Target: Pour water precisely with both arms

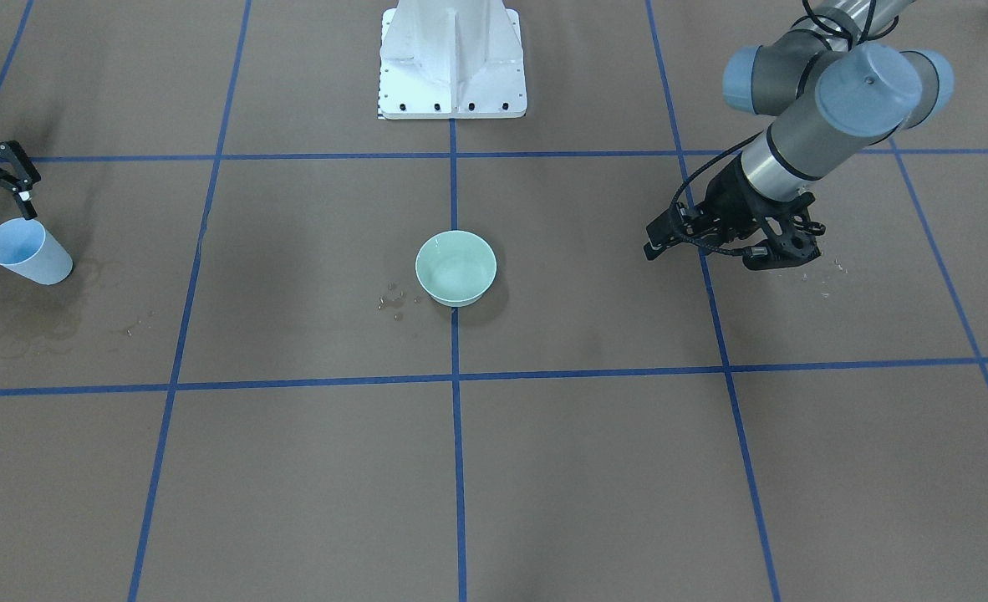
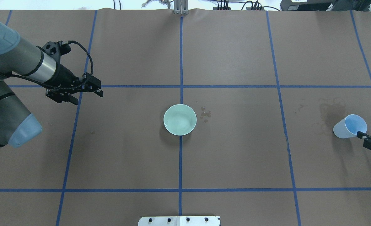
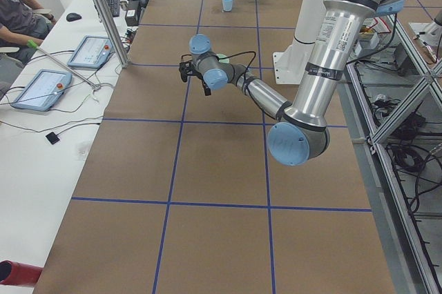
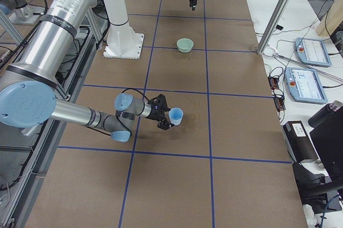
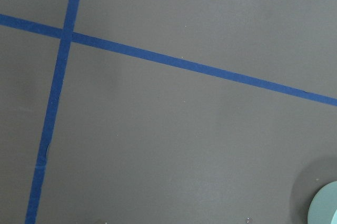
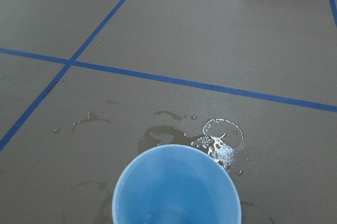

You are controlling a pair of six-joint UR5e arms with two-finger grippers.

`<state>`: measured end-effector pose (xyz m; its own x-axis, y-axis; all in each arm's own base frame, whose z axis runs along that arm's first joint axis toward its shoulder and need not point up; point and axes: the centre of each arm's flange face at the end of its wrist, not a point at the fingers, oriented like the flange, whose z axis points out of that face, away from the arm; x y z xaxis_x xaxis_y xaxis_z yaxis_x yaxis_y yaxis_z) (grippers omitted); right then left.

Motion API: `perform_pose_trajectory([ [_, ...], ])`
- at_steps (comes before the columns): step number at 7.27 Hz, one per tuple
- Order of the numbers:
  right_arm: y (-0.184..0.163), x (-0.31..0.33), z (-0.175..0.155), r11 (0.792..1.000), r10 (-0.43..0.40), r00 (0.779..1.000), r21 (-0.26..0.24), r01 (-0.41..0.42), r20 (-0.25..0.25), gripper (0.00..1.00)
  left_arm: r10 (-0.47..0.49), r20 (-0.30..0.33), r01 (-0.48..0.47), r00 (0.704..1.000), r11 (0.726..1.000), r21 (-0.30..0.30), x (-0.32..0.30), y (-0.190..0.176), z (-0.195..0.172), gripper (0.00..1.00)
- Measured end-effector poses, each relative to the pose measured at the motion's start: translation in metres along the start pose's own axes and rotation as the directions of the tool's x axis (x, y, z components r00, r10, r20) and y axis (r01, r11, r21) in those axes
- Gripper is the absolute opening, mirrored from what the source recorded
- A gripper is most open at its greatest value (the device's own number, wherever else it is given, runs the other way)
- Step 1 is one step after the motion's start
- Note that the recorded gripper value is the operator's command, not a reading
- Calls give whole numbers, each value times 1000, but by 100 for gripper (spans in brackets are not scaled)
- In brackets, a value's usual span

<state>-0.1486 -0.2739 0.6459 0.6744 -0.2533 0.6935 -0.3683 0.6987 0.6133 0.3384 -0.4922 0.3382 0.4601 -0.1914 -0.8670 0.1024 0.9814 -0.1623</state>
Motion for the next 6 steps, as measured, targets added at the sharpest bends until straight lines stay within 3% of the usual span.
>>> perform_pose_trajectory([
  [3, -16, -6, -9, 1000, 24, 999, 0, -24, 34, 99, -13, -10, 13, 1000, 1000, -9, 21, 11, 9, 100],
  [6, -69, 21, -1, 990, 109, 993, -94, -105, 45, 99, -9, -19, 9, 1000, 1000, -15, 84, 45, 36, 100],
])
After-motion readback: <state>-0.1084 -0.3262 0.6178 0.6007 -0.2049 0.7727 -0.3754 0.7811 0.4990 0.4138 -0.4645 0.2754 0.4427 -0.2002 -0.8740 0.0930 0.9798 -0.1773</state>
